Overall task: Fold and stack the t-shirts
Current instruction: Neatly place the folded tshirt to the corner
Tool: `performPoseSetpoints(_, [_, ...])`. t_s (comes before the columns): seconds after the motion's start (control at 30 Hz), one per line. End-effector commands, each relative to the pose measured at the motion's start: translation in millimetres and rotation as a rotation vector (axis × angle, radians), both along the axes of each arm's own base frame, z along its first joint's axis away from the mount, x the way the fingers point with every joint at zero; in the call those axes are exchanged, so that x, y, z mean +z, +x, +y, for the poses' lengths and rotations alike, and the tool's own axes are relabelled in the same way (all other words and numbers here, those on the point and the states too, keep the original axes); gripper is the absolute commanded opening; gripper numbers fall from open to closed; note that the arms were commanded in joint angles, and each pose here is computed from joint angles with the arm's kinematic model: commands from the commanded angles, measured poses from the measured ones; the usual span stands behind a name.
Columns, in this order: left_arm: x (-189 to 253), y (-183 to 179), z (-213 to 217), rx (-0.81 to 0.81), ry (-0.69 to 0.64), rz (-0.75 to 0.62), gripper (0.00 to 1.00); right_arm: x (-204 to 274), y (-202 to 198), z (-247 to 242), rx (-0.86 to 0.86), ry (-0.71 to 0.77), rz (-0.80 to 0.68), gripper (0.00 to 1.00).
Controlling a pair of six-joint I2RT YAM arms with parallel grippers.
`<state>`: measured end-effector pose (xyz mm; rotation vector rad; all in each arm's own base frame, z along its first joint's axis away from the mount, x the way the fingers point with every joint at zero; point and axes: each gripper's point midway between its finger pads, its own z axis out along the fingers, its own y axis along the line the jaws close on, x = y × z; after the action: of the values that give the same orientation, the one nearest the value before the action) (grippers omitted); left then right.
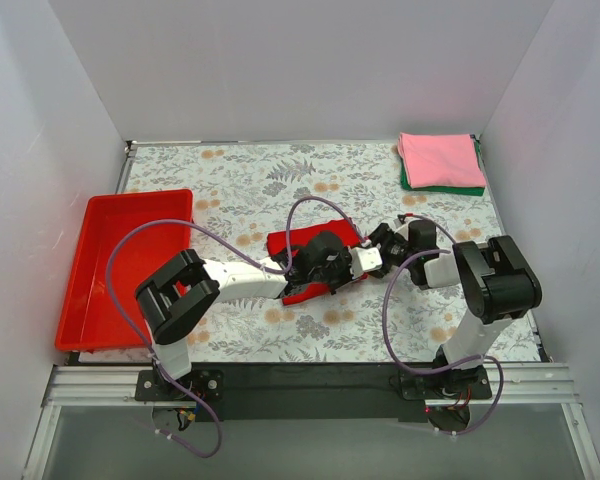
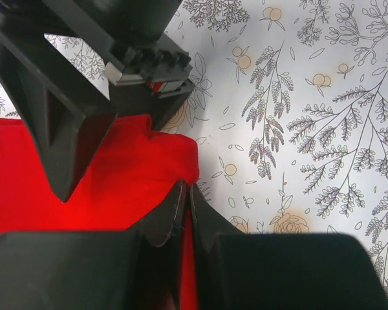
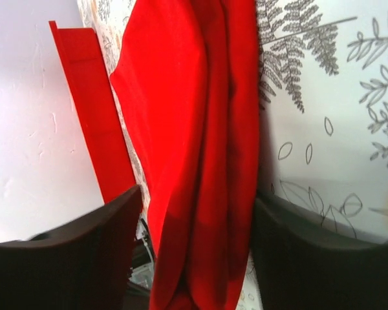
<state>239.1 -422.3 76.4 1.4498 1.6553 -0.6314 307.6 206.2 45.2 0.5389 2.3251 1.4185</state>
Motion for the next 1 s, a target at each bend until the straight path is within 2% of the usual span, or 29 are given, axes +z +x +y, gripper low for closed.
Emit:
performPoseSetpoints(0.0, [33.6, 5.9, -8.1, -0.004, -0.083, -0.025, 0.0, -0.7, 21.2, 3.1, -0.065, -0.014, -0.046, 0.66])
performPoseSetpoints(0.07, [33.1, 7.0, -7.8, 0.003, -0.085, -0.024, 0.0, -4.2, 24.1, 7.9, -0.065, -0.006, -0.042, 0.58])
performPoseSetpoints(0.13, [34.5, 9.1, -8.2, 0.008, -0.092, -0.021, 0.0, -7.7, 24.3, 11.8, -0.064, -0.009, -0.037, 0.56])
performPoseSetpoints(0.23, [35.1, 9.3, -7.8, 0.002, -0.094, -0.022, 0.0, -10.5, 26.8, 16.9, -0.053, -0.014, -0.051, 0.45])
performPoseSetpoints(0.27, [35.7, 9.8, -8.0, 0.003, -0.095, -0.024, 0.0, -11.7, 28.7, 18.1, -0.044, -0.015, -0.056, 0.39])
performPoseSetpoints(0.3, [35.8, 10.2, -7.6, 0.006, -0.093, -0.02, 0.0, -8.6, 32.3, 20.1, -0.033, -0.016, -0.077, 0.25])
performPoseSetpoints(0.33, [37.1, 13.4, -6.4, 0.019, -0.093, -0.014, 0.07, -6.3, 35.2, 20.7, -0.029, -0.019, -0.094, 0.17])
performPoseSetpoints(0.37, [38.0, 13.9, -4.8, 0.039, -0.101, 0.021, 0.14, -0.3, 38.6, 21.6, -0.02, -0.026, -0.131, 0.04])
performPoseSetpoints(0.4, [42.5, 12.6, -0.4, 0.047, -0.102, 0.053, 0.2, 7.2, 44.7, 22.2, -0.013, -0.033, -0.166, 0.01])
performPoseSetpoints(0.47, [48.2, 14.1, 13.3, 0.055, -0.126, 0.146, 0.36, 16.0, 55.9, 16.7, 0.011, -0.085, -0.255, 0.01])
performPoseSetpoints(0.5, [57.6, 10.3, 22.5, 0.077, -0.143, 0.199, 0.41, 14.6, 58.3, 14.6, 0.033, -0.106, -0.253, 0.01])
performPoseSetpoints(0.53, [60.0, 8.7, 30.0, 0.085, -0.147, 0.228, 0.44, 26.2, 71.7, 11.3, 0.084, -0.133, -0.345, 0.01])
performPoseSetpoints(0.57, [59.8, 11.4, 41.2, 0.106, -0.153, 0.252, 0.48, 28.8, 79.3, 9.2, 0.113, -0.161, -0.367, 0.01])
performPoseSetpoints(0.6, [64.7, 5.4, 53.8, 0.124, -0.138, 0.273, 0.49, 16.2, 78.4, -2.5, 0.14, -0.223, -0.311, 0.01])
performPoseSetpoints(0.63, [65.6, 4.4, 61.2, 0.135, -0.134, 0.274, 0.49, 32.1, 101.4, -7.2, 0.184, -0.305, -0.43, 0.01])
performPoseSetpoints(0.73, [70.8, 0.9, 85.9, 0.192, -0.122, 0.26, 0.5, 42.4, 132.3, -33.1, 0.244, -0.492, -0.525, 0.01])
performPoseSetpoints(0.97, [68.6, 0.5, 118.2, 0.317, -0.09, 0.302, 0.56, 59.5, 198.0, -78.1, 0.351, -0.79, -0.682, 0.01])
